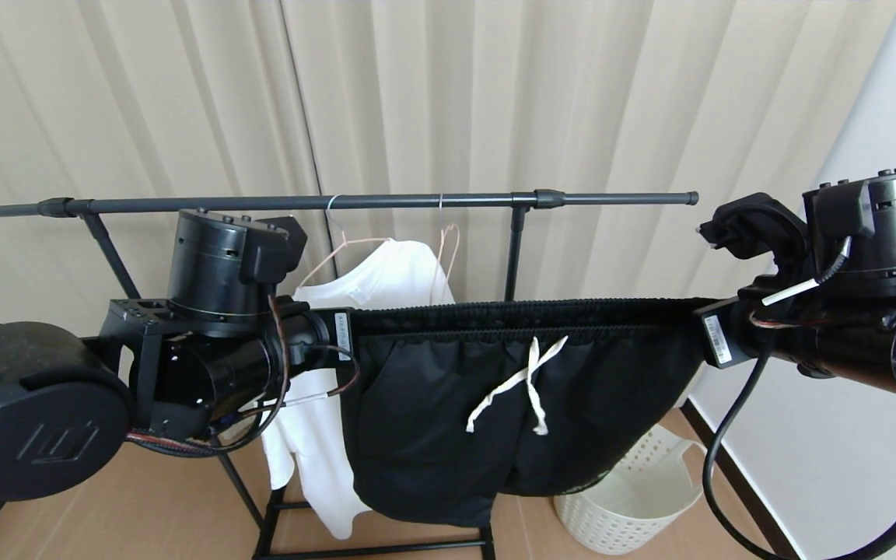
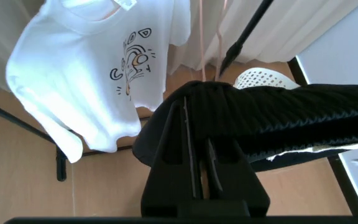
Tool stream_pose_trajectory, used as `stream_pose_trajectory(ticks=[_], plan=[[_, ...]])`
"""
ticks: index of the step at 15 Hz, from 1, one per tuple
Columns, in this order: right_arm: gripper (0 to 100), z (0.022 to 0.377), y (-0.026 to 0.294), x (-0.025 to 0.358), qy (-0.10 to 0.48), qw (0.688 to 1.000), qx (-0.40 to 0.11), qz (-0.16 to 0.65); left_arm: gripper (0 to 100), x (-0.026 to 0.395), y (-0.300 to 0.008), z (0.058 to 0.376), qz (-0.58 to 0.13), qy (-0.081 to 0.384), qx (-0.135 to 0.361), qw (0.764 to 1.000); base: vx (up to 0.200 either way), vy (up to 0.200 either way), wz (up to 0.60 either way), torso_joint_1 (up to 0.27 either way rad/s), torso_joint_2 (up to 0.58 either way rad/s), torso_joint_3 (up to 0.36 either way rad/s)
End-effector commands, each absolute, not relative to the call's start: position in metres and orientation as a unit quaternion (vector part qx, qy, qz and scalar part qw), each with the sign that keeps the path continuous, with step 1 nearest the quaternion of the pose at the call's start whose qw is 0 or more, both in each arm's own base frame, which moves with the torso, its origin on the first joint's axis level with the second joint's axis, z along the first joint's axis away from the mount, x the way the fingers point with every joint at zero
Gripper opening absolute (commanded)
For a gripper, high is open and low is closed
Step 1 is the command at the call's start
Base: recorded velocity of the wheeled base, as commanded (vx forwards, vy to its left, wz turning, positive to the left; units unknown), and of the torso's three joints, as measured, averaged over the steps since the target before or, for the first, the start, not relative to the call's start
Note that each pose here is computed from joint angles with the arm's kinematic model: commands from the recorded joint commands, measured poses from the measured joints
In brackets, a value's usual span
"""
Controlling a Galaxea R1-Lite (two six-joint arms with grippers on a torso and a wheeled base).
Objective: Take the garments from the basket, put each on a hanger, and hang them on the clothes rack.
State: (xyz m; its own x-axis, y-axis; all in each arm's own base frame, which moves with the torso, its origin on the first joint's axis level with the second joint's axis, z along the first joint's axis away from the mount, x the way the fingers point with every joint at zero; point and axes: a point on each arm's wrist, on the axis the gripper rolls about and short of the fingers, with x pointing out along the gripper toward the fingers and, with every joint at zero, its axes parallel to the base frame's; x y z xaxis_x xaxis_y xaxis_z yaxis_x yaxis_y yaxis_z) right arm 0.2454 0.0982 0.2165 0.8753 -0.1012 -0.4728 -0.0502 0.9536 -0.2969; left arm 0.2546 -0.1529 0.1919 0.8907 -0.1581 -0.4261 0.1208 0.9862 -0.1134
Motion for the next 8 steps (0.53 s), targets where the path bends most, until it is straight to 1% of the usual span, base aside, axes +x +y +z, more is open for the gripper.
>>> stream_pose_trajectory(ticks=[1, 3, 4, 5, 6, 7, 8], plan=[[0, 0.214, 0.096, 0.246, 0.256, 0.953, -0.159, -0.017, 0, 0.256, -0.152, 0.198, -0.070, 0.212, -0.047, 0.974, 0.000, 0.000, 0.00, 0.000, 0.00, 0.000], [0, 0.214, 0.097, 0.238, 0.256, 0.952, -0.167, -0.008, 0, 0.261, -0.155, 0.204, -0.074, 0.202, -0.046, 0.975, 0.000, 0.000, 0.00, 0.000, 0.00, 0.000], [0, 0.215, 0.103, 0.224, 0.250, 0.951, -0.183, 0.018, 0, 0.268, -0.160, 0.207, -0.075, 0.196, -0.049, 0.977, 0.000, 0.000, 0.00, 0.000, 0.00, 0.000], [0, 0.214, 0.105, 0.218, 0.250, 0.949, -0.191, 0.028, 0, 0.271, -0.161, 0.209, -0.075, 0.193, -0.050, 0.977, 0.000, 0.000, 0.00, 0.000, 0.00, 0.000], [0, 0.212, 0.110, 0.199, 0.251, 0.940, -0.225, 0.061, 0, 0.281, -0.168, 0.215, -0.079, 0.182, -0.053, 0.979, 0.000, 0.000, 0.00, 0.000, 0.00, 0.000], [0, 0.210, 0.116, 0.185, 0.252, 0.932, -0.245, 0.092, 0, 0.290, -0.174, 0.217, -0.081, 0.176, -0.056, 0.979, 0.000, 0.000, 0.00, 0.000, 0.00, 0.000], [0, 0.208, 0.120, 0.177, 0.255, 0.927, -0.254, 0.110, 0, 0.296, -0.177, 0.216, -0.081, 0.174, -0.057, 0.980, 0.000, 0.000, 0.00, 0.000, 0.00, 0.000]])
